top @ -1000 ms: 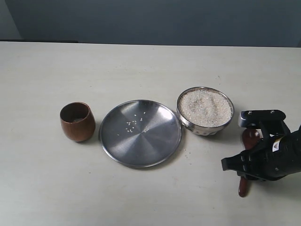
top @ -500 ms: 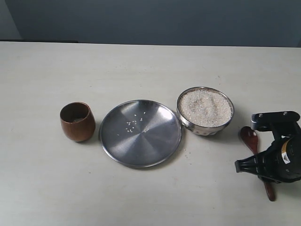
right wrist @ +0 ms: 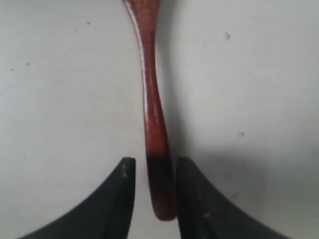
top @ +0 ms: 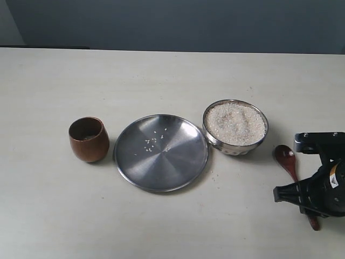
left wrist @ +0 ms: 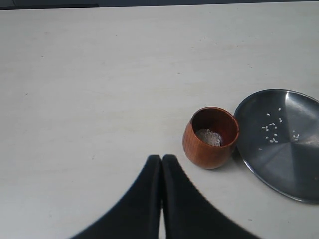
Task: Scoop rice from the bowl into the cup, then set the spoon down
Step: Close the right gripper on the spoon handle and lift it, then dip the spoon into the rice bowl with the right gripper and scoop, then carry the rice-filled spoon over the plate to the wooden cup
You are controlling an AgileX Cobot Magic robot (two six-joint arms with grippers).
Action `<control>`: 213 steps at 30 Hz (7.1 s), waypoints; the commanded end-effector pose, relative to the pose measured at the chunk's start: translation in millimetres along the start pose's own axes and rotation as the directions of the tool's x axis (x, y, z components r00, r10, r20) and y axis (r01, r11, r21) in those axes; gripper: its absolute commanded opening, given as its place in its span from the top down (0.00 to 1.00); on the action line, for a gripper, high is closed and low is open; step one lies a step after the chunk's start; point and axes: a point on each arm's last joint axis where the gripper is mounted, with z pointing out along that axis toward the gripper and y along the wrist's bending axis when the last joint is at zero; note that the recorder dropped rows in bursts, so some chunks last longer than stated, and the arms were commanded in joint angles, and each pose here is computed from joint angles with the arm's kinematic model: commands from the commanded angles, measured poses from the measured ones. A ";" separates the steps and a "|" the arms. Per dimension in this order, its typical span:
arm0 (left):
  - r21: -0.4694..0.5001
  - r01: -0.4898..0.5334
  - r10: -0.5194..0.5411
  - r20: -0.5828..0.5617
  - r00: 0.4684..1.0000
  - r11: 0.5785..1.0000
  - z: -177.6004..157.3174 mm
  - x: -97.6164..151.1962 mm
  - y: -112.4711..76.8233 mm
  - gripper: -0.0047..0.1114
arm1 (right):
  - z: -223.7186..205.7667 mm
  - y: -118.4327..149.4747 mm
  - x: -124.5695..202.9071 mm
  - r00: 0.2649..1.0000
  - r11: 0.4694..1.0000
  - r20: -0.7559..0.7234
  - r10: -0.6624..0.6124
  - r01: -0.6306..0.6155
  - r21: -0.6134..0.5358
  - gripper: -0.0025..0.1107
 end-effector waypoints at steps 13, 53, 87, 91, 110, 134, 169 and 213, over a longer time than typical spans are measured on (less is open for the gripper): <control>0.001 -0.007 0.007 0.012 1.000 1.000 -0.5 -2.5 -0.4 0.96 | -0.8 -2.7 4.5 0.999 0.999 -0.033 -0.033 0.033 0.020 0.72; 0.001 -0.007 0.007 0.012 1.000 1.000 -0.5 -2.5 -0.4 0.96 | -95.0 -14.8 -49.5 0.946 0.924 -0.009 -0.324 0.319 0.213 0.98; 0.001 -0.007 0.007 0.012 1.000 1.000 -0.5 -2.5 -0.4 0.96 | -43.0 99.2 -94.2 0.616 0.407 -0.340 -0.711 0.754 0.515 0.98; 0.001 -0.007 0.007 0.012 1.000 1.000 -0.5 -2.5 -0.4 0.96 | -36.1 101.2 -92.4 0.614 0.409 -0.358 -0.704 0.762 0.502 0.98; 0.001 -0.007 0.007 0.012 1.000 1.000 -0.5 -2.5 -0.4 0.96 | -29.3 105.0 -83.1 0.652 0.494 -0.367 -0.663 0.750 0.441 0.98; 0.001 -0.007 0.007 0.012 1.000 1.000 -0.5 -2.5 -0.4 0.96 | -37.8 110.3 -76.0 0.745 0.651 -0.272 -0.609 0.665 0.367 0.98; 0.001 -0.007 0.007 0.012 1.000 1.000 -0.5 -2.5 -0.4 0.96 | -55.4 97.9 -78.3 0.843 0.800 -0.199 -0.500 0.538 0.267 0.98; 0.001 -0.007 0.007 0.012 1.000 1.000 -0.5 -2.5 -0.4 0.96 | -107.7 181.6 -94.2 0.843 0.843 0.035 -0.537 0.538 -0.013 0.98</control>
